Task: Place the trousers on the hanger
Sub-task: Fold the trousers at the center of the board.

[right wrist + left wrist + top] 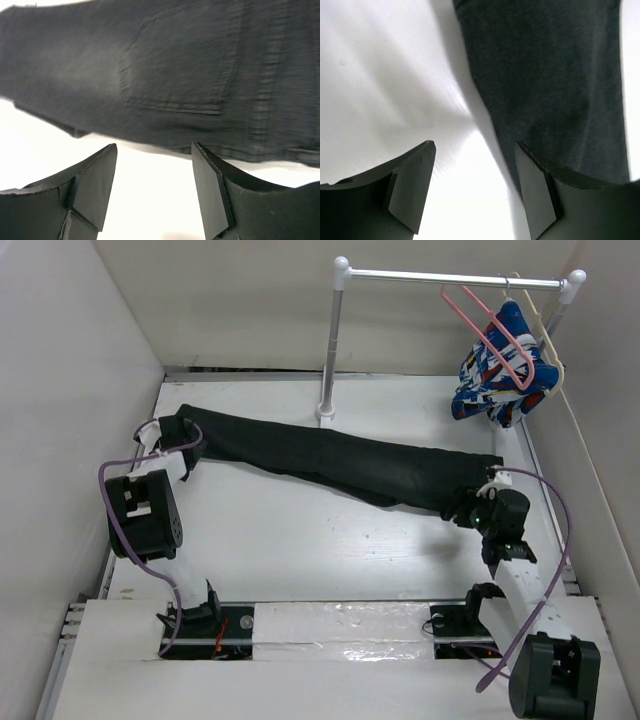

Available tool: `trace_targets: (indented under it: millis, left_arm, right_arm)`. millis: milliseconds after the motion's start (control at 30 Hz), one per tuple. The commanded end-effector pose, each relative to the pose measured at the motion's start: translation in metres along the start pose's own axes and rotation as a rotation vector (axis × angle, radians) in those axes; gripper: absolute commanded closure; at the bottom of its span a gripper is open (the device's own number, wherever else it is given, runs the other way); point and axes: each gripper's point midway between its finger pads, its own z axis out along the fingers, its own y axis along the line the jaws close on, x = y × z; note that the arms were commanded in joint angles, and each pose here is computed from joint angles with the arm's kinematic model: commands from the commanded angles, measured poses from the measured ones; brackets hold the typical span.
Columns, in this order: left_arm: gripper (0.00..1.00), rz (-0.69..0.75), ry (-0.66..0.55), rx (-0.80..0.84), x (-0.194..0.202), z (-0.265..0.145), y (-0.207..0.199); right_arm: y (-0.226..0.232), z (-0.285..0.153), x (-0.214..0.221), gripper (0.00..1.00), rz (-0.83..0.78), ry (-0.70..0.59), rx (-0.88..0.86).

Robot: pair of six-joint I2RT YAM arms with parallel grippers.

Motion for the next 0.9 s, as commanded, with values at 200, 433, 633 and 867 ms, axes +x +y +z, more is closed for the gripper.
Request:
trace_targets:
  millis: [200,433,633,867]
  left_arm:
    - [0.34,0.007,-0.033,0.015,-0.036,0.023,-0.043]
    - [0.37,0.023,0.011,-0.027,-0.029,0.053,-0.049]
    - [0.51,0.062,0.054,-0.037,-0.020,0.067,-0.050]
    - [1.00,0.184,0.064,-0.155,-0.025,0.071,-0.009]
  right_arm:
    - [0.051,0.016,-0.005,0.30,-0.138,-0.004,-0.137]
    - [0.055,0.024,-0.002,0.30,-0.151,0.013,-0.126]
    - [0.056,0.025,-0.007,0.30,-0.149,0.008,-0.123]
    - [0.061,0.019,-0.018,0.30,-0.147,-0.022,-0.129]
